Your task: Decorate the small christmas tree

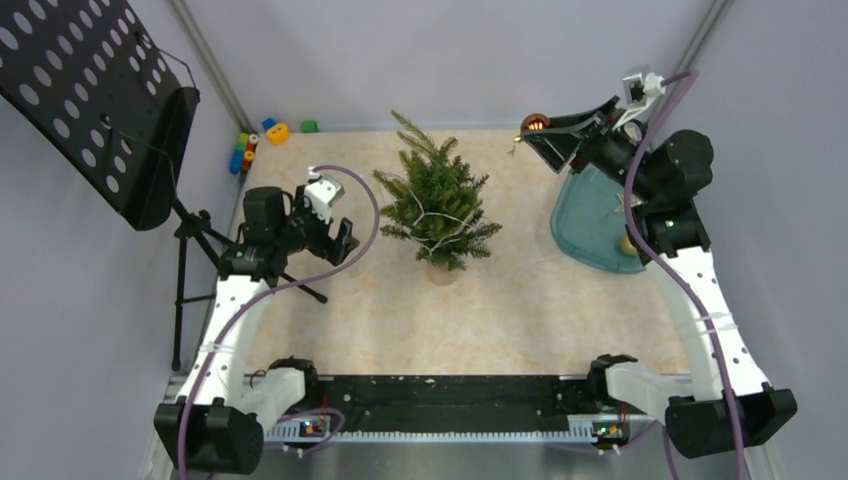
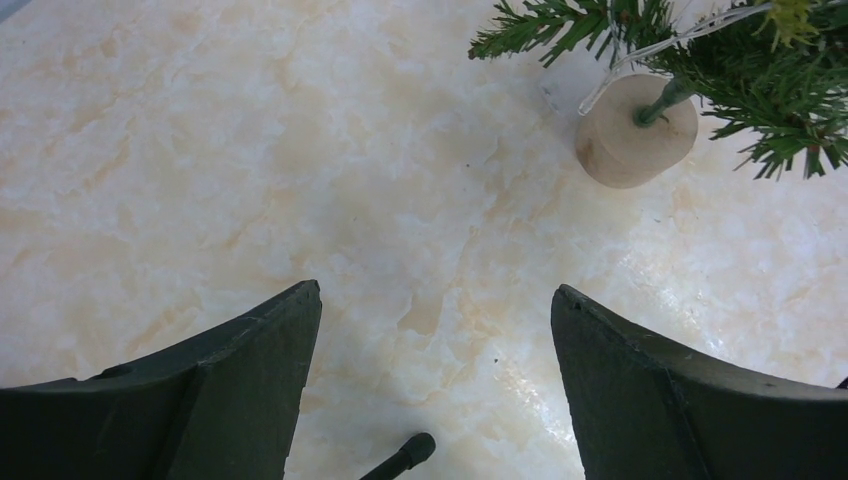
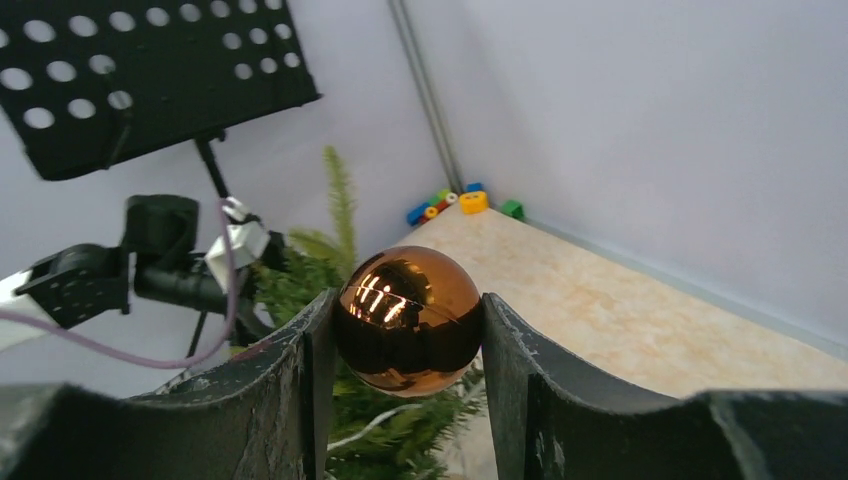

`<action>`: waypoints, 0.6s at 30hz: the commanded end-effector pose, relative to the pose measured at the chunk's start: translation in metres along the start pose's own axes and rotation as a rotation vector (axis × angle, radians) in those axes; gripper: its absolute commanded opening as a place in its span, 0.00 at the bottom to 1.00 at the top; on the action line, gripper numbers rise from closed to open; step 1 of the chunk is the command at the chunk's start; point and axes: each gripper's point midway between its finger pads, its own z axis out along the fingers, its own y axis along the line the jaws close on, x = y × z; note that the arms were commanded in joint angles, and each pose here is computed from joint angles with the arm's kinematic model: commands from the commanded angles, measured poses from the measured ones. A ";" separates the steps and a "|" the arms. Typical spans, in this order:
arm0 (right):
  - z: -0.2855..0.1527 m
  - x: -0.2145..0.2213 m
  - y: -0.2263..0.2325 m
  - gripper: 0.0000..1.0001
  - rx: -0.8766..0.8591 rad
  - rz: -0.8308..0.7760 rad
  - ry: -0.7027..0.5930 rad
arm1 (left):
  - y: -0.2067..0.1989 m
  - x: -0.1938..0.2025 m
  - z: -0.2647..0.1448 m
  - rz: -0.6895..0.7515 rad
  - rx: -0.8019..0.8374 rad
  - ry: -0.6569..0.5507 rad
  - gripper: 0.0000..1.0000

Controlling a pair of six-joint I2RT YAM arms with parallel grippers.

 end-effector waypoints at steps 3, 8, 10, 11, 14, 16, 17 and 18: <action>0.013 -0.043 0.055 0.05 -0.137 -0.068 -0.096 | -0.009 -0.015 -0.004 0.047 0.074 -0.031 0.90; 0.029 -0.048 0.071 0.05 -0.176 -0.067 -0.085 | -0.009 -0.013 -0.002 0.041 0.083 -0.026 0.90; 0.035 -0.047 0.081 0.05 -0.213 -0.065 -0.086 | -0.010 -0.012 0.000 0.040 0.090 -0.029 0.90; 0.038 -0.047 0.085 0.05 -0.229 -0.063 -0.088 | -0.011 -0.012 0.000 0.040 0.092 -0.031 0.90; 0.049 -0.042 0.092 0.06 -0.266 -0.057 -0.088 | -0.012 -0.011 0.001 0.039 0.100 -0.036 0.90; 0.057 -0.038 0.090 0.06 -0.269 -0.043 -0.080 | -0.012 -0.011 0.001 0.038 0.102 -0.036 0.90; 0.062 -0.035 0.087 0.05 -0.260 -0.035 -0.070 | -0.012 -0.011 0.002 0.038 0.102 -0.036 0.90; 0.065 -0.033 0.086 0.05 -0.251 -0.031 -0.063 | -0.013 -0.011 0.001 0.039 0.102 -0.037 0.90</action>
